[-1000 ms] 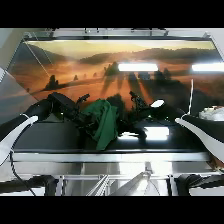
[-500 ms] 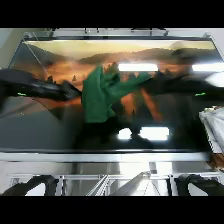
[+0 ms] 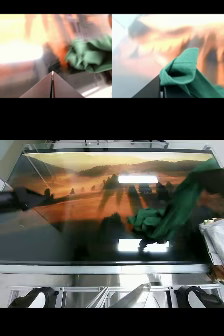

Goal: Fold the shirts.

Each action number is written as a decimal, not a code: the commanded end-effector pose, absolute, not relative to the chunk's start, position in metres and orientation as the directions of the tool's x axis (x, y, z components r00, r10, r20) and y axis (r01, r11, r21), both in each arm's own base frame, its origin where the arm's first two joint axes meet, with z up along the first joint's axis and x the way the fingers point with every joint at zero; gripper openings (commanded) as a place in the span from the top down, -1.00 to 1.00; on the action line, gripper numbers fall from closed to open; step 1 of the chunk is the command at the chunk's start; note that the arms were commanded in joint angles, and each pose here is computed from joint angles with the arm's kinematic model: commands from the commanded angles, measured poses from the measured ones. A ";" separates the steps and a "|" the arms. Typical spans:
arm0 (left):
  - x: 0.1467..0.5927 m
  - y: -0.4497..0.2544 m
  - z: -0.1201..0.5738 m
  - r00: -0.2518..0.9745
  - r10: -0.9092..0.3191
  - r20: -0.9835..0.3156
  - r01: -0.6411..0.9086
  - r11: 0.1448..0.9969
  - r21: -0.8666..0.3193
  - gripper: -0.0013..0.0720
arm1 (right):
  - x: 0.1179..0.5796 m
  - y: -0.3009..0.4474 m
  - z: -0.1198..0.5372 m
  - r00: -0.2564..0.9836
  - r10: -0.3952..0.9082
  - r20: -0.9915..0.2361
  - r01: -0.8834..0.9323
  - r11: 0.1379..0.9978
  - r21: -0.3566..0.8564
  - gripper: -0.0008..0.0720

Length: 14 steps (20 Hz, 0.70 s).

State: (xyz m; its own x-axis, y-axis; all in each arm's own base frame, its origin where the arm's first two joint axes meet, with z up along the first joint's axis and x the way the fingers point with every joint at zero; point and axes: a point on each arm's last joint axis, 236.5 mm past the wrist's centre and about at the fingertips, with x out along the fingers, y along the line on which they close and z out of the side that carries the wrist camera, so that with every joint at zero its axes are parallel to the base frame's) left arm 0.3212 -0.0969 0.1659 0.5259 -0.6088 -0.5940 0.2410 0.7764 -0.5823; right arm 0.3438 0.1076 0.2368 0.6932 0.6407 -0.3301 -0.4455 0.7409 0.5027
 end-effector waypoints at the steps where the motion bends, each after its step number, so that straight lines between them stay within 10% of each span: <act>1: 0.303 -0.130 0.111 0.439 -0.649 -0.621 0.220 0.748 -0.626 0.91 | 0.334 0.140 0.179 0.541 0.722 -0.431 -0.447 0.681 0.580 0.91; 4: 0.292 -0.188 0.054 0.316 -0.707 -0.633 0.211 0.702 -0.680 0.91 | 0.330 0.159 0.117 0.413 0.746 -0.523 -0.394 0.664 0.636 0.90; 5: 0.291 -0.211 0.039 0.289 -0.721 -0.629 0.210 0.689 -0.693 0.60 | 0.328 0.164 0.103 0.374 0.755 -0.539 -0.380 0.655 0.654 0.49; 6: 0.291 -0.234 0.025 0.273 -0.725 -0.633 0.215 0.687 -0.694 -0.25 | 0.324 0.169 0.090 0.328 0.764 -0.555 -0.369 0.645 0.669 -0.45; 7: 0.291 -0.253 0.012 0.260 -0.721 -0.643 0.214 0.692 -0.689 -1.00 | 0.321 0.171 0.082 0.293 0.772 -0.564 -0.355 0.636 0.685 -0.67; 14: 0.299 -0.376 -0.012 0.081 -0.748 -0.659 0.328 0.644 -0.691 -0.95 | 0.351 -0.007 0.038 0.517 0.414 -0.749 0.031 0.866 0.500 -0.60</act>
